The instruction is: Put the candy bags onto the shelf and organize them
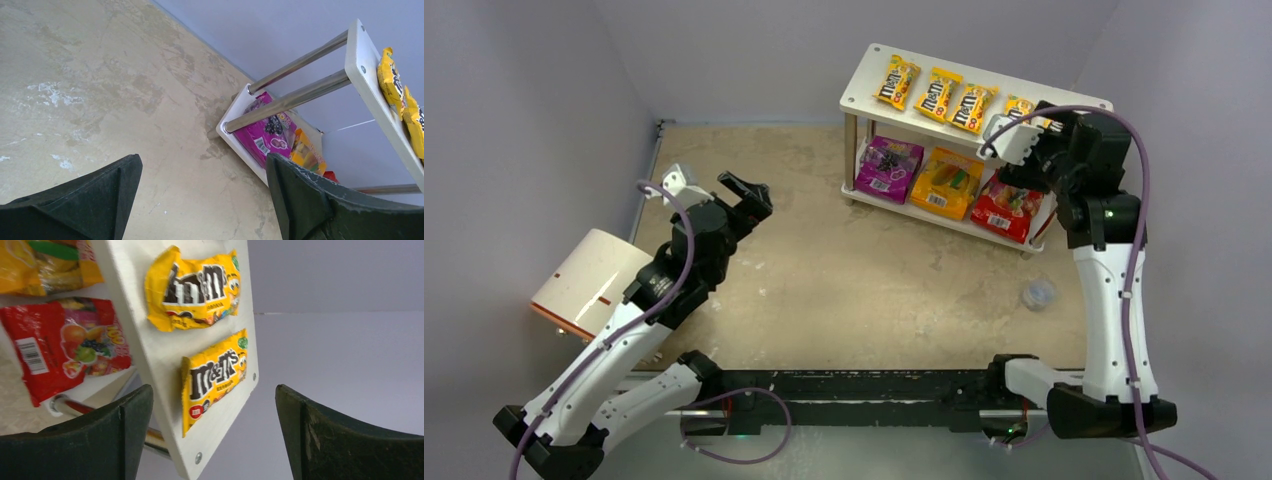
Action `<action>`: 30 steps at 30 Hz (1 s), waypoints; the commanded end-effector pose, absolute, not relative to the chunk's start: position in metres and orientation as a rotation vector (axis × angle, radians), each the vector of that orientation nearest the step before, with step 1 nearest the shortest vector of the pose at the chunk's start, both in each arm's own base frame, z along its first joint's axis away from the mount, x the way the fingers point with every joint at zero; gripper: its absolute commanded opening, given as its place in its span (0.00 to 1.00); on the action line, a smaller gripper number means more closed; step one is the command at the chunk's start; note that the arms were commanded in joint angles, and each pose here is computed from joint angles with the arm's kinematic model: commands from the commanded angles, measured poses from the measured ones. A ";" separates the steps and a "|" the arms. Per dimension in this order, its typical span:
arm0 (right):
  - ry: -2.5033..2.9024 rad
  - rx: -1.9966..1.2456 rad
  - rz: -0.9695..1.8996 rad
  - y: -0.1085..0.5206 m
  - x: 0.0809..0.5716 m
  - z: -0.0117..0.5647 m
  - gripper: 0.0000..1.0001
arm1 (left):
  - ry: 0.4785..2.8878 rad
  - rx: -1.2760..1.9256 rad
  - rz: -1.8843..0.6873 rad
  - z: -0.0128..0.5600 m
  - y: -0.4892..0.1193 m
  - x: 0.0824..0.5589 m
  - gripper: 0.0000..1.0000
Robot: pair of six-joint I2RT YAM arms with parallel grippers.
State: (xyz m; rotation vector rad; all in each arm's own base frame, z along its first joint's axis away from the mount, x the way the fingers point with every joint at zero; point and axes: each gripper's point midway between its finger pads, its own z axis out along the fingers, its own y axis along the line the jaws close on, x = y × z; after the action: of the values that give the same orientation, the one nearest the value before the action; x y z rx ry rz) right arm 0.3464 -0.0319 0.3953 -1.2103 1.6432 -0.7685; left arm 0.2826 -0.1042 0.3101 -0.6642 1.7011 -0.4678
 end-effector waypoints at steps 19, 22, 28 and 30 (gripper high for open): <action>1.518 -0.617 0.747 0.195 0.278 0.327 0.99 | 1.843 -0.435 -0.406 0.253 -0.122 0.283 1.00; 1.579 -0.603 0.810 0.221 0.257 0.268 0.99 | 1.858 -0.403 -0.433 0.229 -0.130 0.285 1.00; 1.666 -0.176 0.660 0.164 0.260 0.183 0.99 | 1.904 -0.339 -0.400 0.193 -0.129 0.280 1.00; 1.711 -0.022 0.510 0.132 0.266 0.169 0.99 | 1.907 -0.332 -0.372 0.186 -0.124 0.277 1.00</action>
State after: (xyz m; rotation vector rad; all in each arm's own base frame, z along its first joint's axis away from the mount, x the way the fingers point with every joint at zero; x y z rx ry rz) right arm 0.2294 0.1885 0.1413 -0.4468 1.8164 0.7547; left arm 0.2731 -0.1250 0.1766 -0.3685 1.9732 -0.3568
